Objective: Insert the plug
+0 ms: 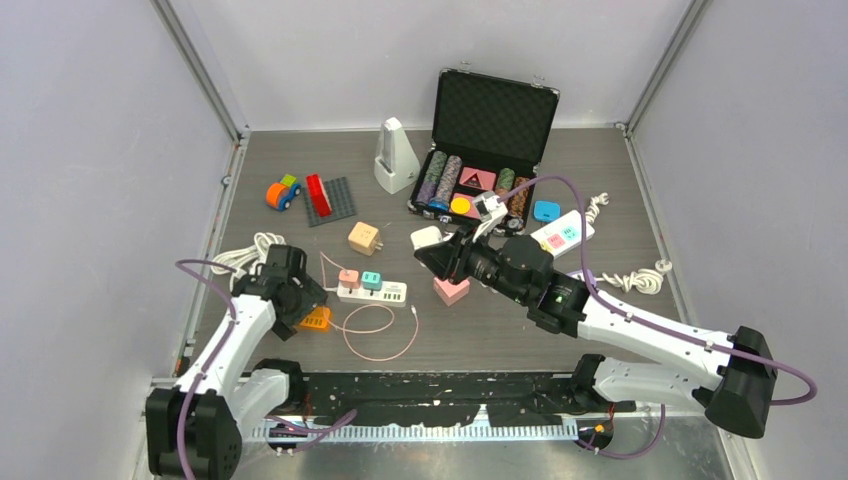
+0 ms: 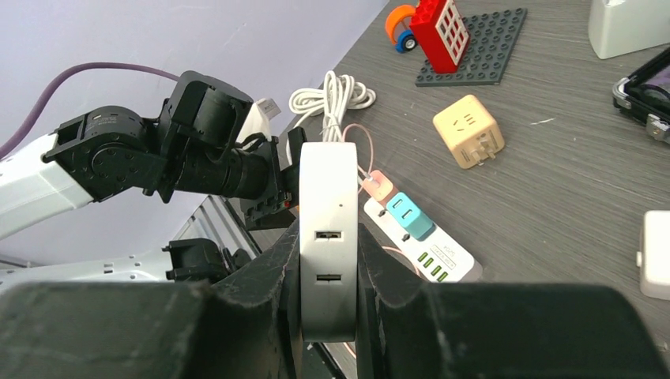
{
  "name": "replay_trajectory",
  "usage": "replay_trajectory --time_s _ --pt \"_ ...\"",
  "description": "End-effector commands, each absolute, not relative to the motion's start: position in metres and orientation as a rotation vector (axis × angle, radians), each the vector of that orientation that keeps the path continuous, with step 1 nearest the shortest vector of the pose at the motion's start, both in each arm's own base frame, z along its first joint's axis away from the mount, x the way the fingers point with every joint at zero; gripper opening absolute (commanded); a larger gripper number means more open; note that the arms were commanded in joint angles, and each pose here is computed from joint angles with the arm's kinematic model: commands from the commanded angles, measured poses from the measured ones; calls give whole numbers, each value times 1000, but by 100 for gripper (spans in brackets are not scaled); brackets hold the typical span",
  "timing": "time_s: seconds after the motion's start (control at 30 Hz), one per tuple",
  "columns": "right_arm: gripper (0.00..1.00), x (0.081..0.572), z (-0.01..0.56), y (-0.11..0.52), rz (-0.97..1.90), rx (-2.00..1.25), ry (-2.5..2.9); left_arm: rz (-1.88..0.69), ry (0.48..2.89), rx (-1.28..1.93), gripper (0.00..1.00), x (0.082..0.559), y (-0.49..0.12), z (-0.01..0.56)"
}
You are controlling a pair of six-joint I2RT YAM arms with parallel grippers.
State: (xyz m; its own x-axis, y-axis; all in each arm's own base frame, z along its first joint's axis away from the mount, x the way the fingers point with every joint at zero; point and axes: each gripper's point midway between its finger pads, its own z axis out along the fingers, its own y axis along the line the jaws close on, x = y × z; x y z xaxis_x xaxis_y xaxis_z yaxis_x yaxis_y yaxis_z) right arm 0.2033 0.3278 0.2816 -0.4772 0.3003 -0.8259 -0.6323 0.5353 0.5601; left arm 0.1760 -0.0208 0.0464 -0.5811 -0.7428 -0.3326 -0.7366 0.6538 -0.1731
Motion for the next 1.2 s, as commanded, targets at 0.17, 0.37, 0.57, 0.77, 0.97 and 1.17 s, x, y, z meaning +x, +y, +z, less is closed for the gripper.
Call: replay_trajectory --time_s 0.17,0.37,0.57,0.77,0.97,1.17 --pt "5 214 300 312 1121 -227 1670 41 2398 -1221 79 199 -7 41" --pt "5 215 296 310 1120 -227 1678 38 2375 -1212 79 203 0 41" --pt "5 214 294 312 1131 -232 1682 55 2381 -1196 92 200 3 42" --pt "5 213 291 314 1143 -239 1690 66 2361 -1193 100 200 7 45" --pt "5 213 291 315 1146 -240 1690 73 2360 -1253 95 196 8 36" --pt "5 214 288 314 1136 -235 1699 78 2426 -1265 76 196 3 22"
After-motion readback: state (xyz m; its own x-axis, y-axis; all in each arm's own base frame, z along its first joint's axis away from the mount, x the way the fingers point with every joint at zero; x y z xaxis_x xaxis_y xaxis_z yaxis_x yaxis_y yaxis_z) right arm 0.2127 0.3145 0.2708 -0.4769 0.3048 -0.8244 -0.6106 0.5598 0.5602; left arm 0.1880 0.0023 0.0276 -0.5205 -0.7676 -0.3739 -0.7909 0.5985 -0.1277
